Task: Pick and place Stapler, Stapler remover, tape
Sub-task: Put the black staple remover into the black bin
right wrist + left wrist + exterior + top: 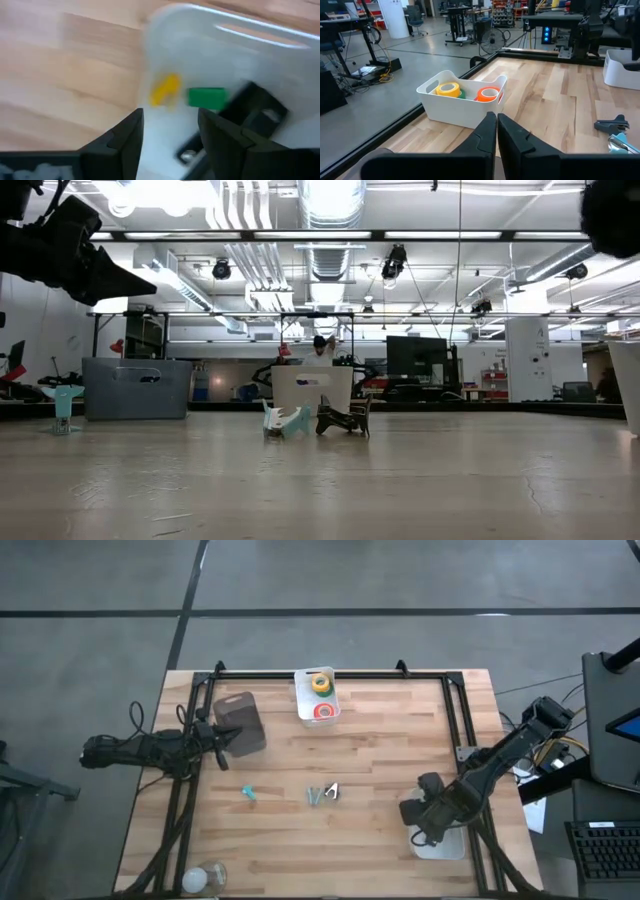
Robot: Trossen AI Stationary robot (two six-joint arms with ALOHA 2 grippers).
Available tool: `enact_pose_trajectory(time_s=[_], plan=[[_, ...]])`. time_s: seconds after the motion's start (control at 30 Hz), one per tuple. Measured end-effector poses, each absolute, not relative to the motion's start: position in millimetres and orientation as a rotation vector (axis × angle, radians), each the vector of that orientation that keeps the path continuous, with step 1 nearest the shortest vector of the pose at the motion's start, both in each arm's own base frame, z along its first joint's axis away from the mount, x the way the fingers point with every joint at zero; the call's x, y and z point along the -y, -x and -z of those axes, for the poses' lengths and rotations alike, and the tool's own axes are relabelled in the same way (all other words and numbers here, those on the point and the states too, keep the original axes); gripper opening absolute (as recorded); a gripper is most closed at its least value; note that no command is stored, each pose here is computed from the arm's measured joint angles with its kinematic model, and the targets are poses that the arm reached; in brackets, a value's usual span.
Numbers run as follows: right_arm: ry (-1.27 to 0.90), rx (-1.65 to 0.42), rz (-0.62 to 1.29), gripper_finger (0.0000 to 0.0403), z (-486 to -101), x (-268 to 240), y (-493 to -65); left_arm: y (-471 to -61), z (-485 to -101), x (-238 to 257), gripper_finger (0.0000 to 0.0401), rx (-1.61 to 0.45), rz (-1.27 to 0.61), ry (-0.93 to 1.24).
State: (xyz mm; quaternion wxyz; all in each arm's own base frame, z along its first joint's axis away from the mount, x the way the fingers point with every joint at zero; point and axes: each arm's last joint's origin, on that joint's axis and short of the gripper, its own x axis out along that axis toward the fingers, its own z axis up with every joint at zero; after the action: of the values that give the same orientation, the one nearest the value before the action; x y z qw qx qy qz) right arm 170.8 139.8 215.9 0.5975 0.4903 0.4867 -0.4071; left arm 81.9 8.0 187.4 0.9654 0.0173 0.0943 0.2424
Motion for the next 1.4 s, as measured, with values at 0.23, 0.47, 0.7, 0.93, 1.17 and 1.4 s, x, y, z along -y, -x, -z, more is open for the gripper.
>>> enact_pose_trajectory(time_s=[0.23, 0.47, 0.7, 0.93, 1.17, 1.4], plan=[[-1.059, -0.842, 0.809, 0.0194, -257, -135, -198, -82, -187, -8, 0.002, -0.191, -0.49, -0.035], [-0.885, -0.769, 0.737, 0.0194, -276, -119, -239, -82, -187, -8, 0.0021, -0.191, -0.49, -0.035], [-0.874, -0.715, 0.704, 0.0194, -269, -112, -286, -82, -187, -8, 0.0018, -0.191, -0.491, -0.035], [-0.941, -0.699, 0.688, 0.0194, -255, -108, -332, -82, -188, -8, 0.0021, -0.19, -0.49, -0.035], [-1.092, -0.921, 0.67, 0.0194, -219, -96, -373, -82, -187, -8, 0.0019, -0.191, -0.491, -0.035], [-1.151, -1.047, 0.711, 0.0185, -200, -88, -381, -82, -187, -8, 0.0019, -0.191, -0.491, -0.035]])
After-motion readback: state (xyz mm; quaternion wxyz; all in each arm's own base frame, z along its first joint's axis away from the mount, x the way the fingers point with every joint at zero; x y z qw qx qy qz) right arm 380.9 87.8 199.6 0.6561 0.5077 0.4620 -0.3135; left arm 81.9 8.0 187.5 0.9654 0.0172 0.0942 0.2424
